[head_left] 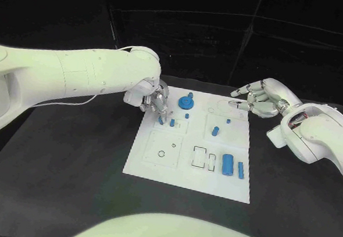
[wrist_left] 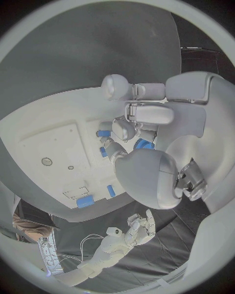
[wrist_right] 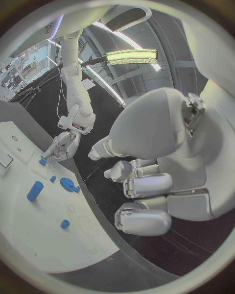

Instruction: Assemble the parts on the task board

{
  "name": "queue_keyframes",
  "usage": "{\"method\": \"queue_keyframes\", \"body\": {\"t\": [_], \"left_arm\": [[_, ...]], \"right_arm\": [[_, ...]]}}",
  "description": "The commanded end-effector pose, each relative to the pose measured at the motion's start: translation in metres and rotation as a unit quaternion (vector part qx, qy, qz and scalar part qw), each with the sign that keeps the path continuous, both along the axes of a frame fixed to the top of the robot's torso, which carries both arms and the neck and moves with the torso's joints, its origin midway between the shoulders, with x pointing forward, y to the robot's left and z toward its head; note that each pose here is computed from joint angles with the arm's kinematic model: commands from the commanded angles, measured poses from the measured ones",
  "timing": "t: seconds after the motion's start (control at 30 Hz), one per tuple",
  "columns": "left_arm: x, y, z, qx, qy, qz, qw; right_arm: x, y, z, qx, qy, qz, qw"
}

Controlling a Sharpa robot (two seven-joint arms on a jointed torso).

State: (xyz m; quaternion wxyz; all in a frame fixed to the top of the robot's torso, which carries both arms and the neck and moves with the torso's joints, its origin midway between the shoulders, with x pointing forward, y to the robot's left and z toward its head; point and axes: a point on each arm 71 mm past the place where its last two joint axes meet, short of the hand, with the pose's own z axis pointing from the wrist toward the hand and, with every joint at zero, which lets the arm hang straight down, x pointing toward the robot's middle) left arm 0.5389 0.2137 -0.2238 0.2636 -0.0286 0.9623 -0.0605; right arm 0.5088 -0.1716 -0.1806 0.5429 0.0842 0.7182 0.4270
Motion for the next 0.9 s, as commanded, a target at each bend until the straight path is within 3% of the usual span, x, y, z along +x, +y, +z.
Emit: {"method": "queue_keyframes", "body": {"t": [0.03, 0.9], "left_arm": [[-0.0001, 0.0011, 0.0001, 0.006, 0.0, 0.0, 1.0], [-0.001, 0.0009, -0.0013, 0.007, 0.003, -0.001, 1.0]], "right_arm": [[-0.0001, 0.0013, 0.001, 0.002, 0.0, 0.005, 1.0], [-0.0001, 0.0002, 0.001, 0.001, 0.0, 0.003, 1.0]]}}
